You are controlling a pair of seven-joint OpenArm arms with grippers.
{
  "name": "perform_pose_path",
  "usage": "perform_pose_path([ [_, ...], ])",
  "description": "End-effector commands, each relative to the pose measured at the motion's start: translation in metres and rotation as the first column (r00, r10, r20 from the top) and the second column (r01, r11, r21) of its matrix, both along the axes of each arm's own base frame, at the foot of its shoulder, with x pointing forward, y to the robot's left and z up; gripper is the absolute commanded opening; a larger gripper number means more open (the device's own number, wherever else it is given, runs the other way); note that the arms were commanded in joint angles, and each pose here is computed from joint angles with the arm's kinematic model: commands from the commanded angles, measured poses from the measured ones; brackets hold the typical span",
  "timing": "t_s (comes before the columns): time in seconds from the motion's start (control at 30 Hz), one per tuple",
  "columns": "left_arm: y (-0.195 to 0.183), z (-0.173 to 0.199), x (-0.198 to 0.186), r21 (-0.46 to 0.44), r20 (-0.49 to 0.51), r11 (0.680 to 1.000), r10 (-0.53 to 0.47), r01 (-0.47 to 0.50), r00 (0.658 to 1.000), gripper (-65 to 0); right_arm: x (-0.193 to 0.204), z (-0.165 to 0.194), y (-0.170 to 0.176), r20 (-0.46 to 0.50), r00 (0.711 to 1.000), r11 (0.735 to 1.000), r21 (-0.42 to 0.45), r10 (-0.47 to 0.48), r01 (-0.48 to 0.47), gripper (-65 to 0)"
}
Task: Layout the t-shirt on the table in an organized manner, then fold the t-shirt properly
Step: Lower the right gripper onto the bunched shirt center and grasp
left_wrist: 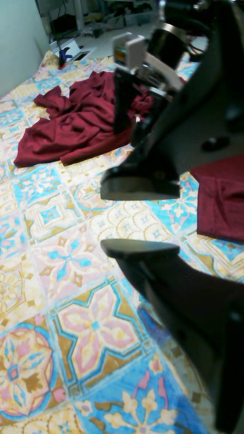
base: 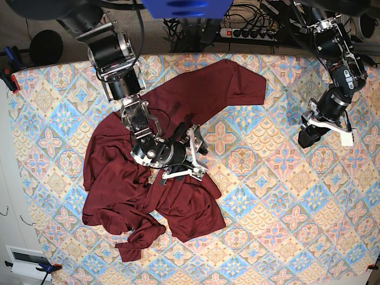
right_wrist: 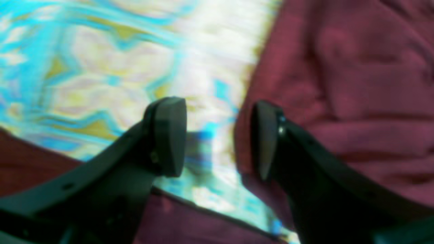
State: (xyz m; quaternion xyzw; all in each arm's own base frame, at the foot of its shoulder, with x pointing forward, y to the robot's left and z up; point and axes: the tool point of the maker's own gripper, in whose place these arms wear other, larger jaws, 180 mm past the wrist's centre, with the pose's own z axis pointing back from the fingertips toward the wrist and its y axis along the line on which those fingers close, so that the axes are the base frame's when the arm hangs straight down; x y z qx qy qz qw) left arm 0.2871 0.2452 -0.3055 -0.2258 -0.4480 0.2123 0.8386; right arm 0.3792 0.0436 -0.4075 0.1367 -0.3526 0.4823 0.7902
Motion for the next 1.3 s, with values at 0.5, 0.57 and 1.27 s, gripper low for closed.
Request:
perform_pose_path([
  [0.5,0.003,0.010,0.001,0.010,0.032,1.000,-0.004,0.004,0.999,-45.6,0.008,-0.022,0.009,-0.081,0.997,0.996,0.084,-0.016,0.023,-40.3],
  [0.57,0.003,0.009,0.000,0.010,0.031,1.000,-0.004,0.004,1.000,-45.6,0.009,-0.021,0.008,-0.080,0.997,0.996,0.088,-0.023,0.030,-40.3],
  [1.27,0.003,0.009,-0.001,0.011,0.028,1.000,-0.003,0.003,1.000,-45.6,0.030,0.004,-0.019,0.029,0.999,0.998,0.055,-0.033,0.032,-40.5],
])
